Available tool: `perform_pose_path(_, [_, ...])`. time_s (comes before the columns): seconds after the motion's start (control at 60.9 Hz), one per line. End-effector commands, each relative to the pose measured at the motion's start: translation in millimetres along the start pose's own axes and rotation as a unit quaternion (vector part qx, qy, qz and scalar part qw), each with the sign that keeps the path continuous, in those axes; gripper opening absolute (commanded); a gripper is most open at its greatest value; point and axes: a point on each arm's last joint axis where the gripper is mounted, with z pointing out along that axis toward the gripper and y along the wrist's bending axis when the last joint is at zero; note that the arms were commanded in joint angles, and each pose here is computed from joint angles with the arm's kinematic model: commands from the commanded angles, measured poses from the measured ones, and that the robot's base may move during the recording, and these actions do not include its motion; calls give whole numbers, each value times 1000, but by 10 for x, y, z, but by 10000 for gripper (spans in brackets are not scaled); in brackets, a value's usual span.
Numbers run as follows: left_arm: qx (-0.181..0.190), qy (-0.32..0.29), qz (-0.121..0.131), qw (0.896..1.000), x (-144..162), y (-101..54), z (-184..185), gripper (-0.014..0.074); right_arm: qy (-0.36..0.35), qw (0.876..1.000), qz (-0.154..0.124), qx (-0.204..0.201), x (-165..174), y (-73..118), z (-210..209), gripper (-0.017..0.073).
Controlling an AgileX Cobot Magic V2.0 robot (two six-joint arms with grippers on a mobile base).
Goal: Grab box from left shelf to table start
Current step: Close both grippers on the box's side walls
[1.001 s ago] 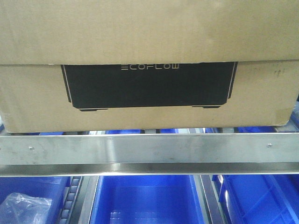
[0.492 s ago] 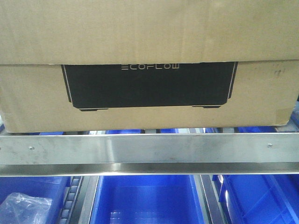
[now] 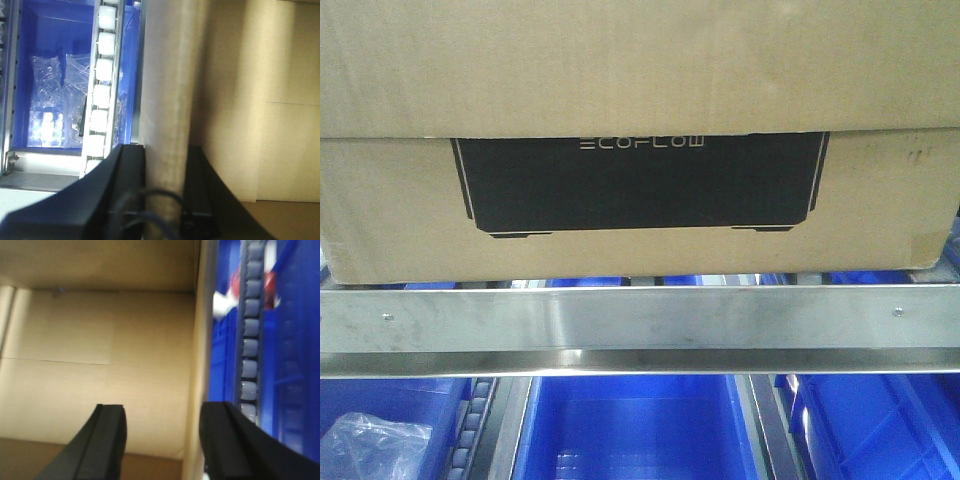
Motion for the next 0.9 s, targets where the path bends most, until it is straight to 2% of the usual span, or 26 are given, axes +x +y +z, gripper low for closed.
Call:
perform_pose_path(0.0, [24, -55, -13, 998, -65, -22, -276, -85, -39, 999, 0, -2, -166, 26, -132, 447])
perform_pose_path(0.164, [24, -55, -13, 998, -65, -22, -276, -85, -24, 999, 13, 31, -243, -44, -26, 446])
perform_pose_path(0.443, [24, -55, -13, 998, -65, -22, -276, -85, -19, 999, -6, 29, -241, 78, 60, 446])
perform_pose_path(0.886, [24, -55, -13, 998, -65, -22, -276, -85, -8, 999, 1, 37, -232, 55, 129, 395])
